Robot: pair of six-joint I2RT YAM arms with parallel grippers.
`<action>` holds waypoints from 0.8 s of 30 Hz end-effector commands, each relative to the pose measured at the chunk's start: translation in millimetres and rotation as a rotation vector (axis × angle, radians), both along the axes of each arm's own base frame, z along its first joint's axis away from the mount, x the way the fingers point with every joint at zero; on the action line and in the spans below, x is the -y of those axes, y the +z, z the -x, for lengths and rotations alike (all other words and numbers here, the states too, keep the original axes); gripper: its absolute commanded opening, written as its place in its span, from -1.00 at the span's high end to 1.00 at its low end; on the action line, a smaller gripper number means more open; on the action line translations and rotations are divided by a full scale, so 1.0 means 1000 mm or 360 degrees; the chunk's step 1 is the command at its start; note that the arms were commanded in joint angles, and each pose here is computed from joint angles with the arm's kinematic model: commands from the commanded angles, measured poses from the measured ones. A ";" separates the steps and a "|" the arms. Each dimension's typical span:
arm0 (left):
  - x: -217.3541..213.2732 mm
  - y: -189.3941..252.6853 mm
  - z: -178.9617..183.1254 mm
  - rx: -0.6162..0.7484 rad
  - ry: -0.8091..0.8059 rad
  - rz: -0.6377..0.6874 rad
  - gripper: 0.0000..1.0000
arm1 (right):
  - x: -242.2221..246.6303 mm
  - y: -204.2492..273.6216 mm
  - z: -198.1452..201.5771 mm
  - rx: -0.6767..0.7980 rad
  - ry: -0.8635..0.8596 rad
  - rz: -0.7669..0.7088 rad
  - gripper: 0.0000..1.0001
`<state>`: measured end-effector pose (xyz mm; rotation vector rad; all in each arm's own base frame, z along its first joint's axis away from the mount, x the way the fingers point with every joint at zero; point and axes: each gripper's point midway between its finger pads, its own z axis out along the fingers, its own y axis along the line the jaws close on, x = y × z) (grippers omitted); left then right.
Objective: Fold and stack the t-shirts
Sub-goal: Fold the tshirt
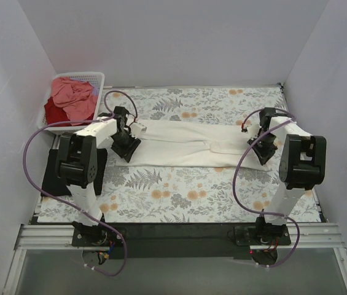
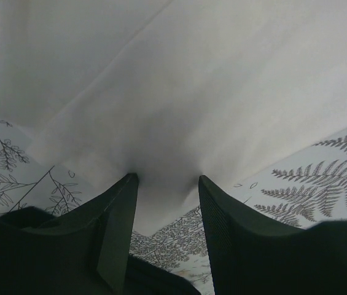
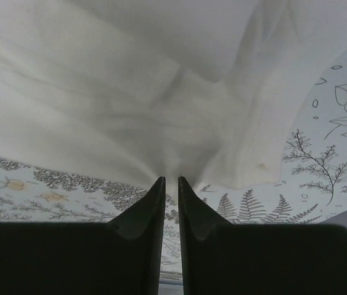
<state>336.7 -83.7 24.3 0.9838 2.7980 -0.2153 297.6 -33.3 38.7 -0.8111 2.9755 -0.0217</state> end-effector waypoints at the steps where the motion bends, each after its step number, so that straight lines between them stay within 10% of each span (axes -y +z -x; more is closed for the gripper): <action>1: -0.015 0.007 0.007 0.0068 -0.0104 -0.0107 0.13 | 0.017 -0.017 -0.012 0.0016 0.0028 0.0093 0.61; 12: -0.053 -0.040 0.063 -0.0143 -0.0197 -0.0256 0.15 | 0.051 -0.027 -0.106 0.0244 -0.0016 0.0241 0.63; 24: 0.035 -0.011 0.109 -0.0229 -0.0524 0.0080 0.16 | 0.057 -0.001 -0.262 0.0790 -0.0050 0.0354 0.65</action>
